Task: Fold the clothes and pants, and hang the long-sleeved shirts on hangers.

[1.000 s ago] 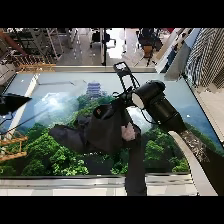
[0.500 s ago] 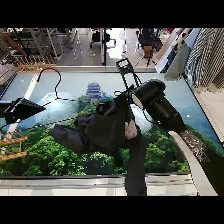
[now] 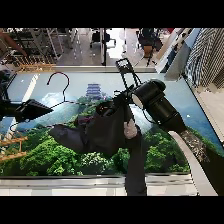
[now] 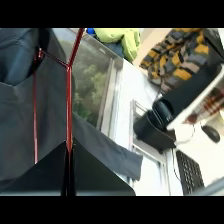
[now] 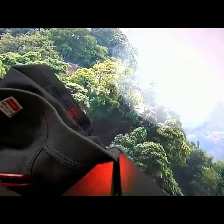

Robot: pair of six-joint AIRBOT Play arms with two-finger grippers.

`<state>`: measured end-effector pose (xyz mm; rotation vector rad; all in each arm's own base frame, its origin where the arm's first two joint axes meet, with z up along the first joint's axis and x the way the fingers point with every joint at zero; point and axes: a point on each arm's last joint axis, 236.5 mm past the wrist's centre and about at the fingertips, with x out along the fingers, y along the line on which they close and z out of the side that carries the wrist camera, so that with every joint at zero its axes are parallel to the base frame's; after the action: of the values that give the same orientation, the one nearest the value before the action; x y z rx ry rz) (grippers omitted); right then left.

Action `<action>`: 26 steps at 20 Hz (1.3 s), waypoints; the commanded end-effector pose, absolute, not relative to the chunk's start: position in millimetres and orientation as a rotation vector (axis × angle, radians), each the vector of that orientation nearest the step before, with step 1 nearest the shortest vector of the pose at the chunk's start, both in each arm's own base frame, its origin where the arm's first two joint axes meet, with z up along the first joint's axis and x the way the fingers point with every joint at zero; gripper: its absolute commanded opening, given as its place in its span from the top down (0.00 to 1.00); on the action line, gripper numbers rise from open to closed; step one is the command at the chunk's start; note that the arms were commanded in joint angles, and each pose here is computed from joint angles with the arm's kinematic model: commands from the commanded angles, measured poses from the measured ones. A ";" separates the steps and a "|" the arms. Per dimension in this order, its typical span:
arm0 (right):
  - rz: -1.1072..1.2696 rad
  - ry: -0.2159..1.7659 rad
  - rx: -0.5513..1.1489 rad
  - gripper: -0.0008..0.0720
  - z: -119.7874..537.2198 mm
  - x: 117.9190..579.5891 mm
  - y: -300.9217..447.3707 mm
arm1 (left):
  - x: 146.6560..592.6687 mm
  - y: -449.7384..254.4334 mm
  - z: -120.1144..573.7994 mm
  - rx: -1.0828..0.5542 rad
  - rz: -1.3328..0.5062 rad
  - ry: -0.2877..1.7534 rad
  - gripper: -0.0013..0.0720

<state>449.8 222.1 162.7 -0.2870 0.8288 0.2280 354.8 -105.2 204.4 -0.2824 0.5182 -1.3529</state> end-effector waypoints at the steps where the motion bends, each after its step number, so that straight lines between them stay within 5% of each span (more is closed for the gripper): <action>1: 0.249 0.835 -0.280 0.96 161.8 445.2 229.8 | 380.1 -103.5 191.4 -0.326 -1.278 0.528 0.97; 14: 0.522 0.756 -0.353 0.96 216.1 344.3 306.0 | 396.8 -166.7 182.1 -0.305 -1.300 0.532 0.97; 22: 0.650 0.745 -0.320 0.96 236.4 310.1 318.8 | 401.5 -166.4 251.9 -0.562 -1.508 0.091 0.97; 23: 0.674 0.730 -0.358 0.90 237.5 308.6 319.5 | 395.3 -163.9 250.8 -0.583 -1.558 0.065 0.97; 26: 0.731 0.579 -0.564 0.46 263.2 311.6 308.6 | 385.2 -161.1 236.8 -0.628 -1.646 0.082 0.97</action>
<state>313.4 313.2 244.7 -0.4015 0.6909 0.6658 397.5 -168.2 234.0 -0.5709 0.1565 -1.5436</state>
